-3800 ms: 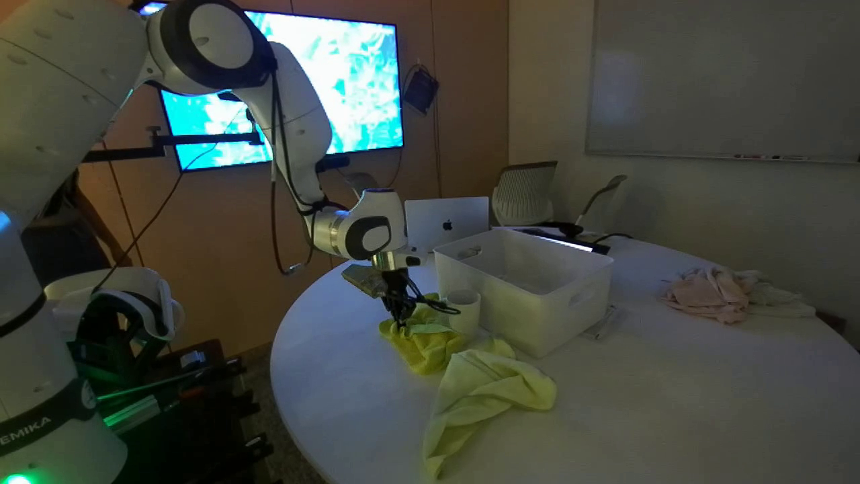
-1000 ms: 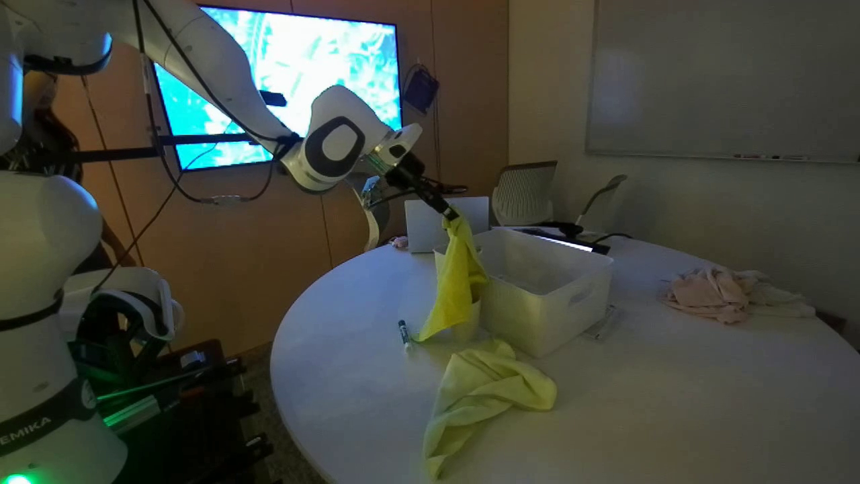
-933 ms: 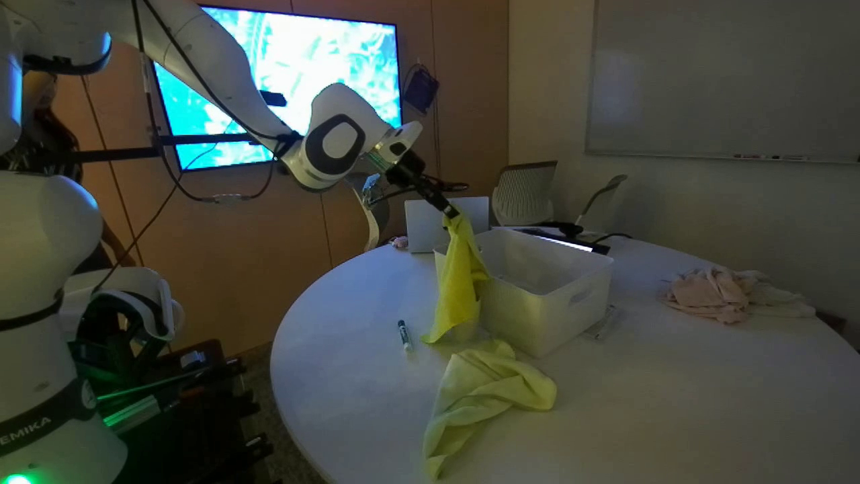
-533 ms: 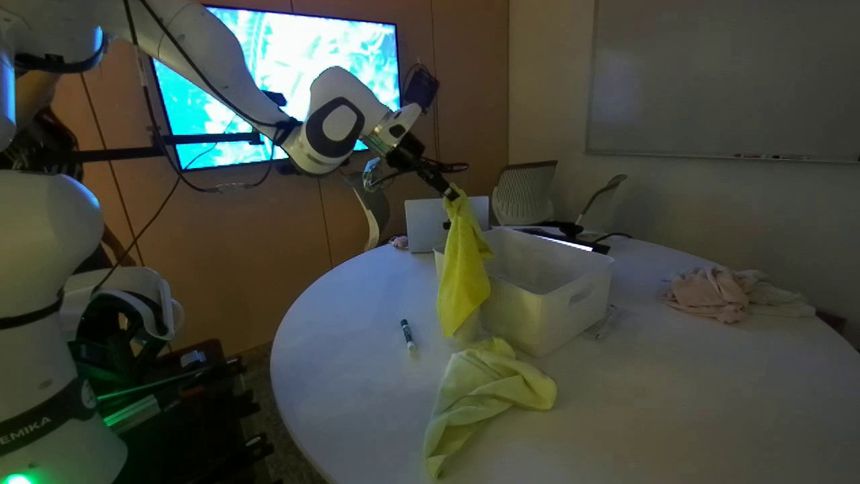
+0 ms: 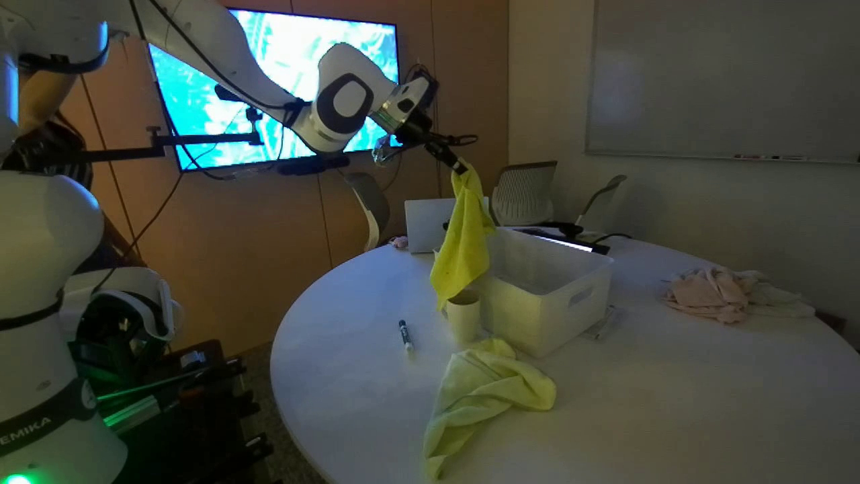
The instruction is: Pick up the yellow towel put it in the basket, pick up a black masking tape put it in the cup, pick up the light yellow towel put it in the basket, pick up the marker put it in the cup, pick up the white-brown towel put it in the basket and pick up the object put it in the cup
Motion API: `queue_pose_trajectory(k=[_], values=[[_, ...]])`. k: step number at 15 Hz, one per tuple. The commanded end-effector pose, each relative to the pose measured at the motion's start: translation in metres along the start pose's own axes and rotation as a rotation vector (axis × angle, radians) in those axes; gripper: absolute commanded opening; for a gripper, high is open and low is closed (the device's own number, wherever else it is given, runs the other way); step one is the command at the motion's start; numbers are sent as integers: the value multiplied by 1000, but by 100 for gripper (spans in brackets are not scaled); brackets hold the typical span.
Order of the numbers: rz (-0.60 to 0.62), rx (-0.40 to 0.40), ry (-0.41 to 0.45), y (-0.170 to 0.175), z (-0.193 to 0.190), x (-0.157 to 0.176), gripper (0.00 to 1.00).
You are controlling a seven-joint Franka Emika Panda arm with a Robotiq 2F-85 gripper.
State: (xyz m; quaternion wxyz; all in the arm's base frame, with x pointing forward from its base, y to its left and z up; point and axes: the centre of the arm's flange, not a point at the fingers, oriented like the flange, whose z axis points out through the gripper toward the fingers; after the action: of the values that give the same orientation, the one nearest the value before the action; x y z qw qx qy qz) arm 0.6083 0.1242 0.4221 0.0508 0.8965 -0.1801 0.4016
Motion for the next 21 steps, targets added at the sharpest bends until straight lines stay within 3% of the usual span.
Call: queue_pose_trajectory(k=[1,15,19,20,21], values=[[19,16,33,-6,10,42,2],[194,114,88,-61,40,127,2],[200,84,47,-71,59,142,3],[189,69,26,-72,64,143,24],[188,51,11,-73,71,147,34]])
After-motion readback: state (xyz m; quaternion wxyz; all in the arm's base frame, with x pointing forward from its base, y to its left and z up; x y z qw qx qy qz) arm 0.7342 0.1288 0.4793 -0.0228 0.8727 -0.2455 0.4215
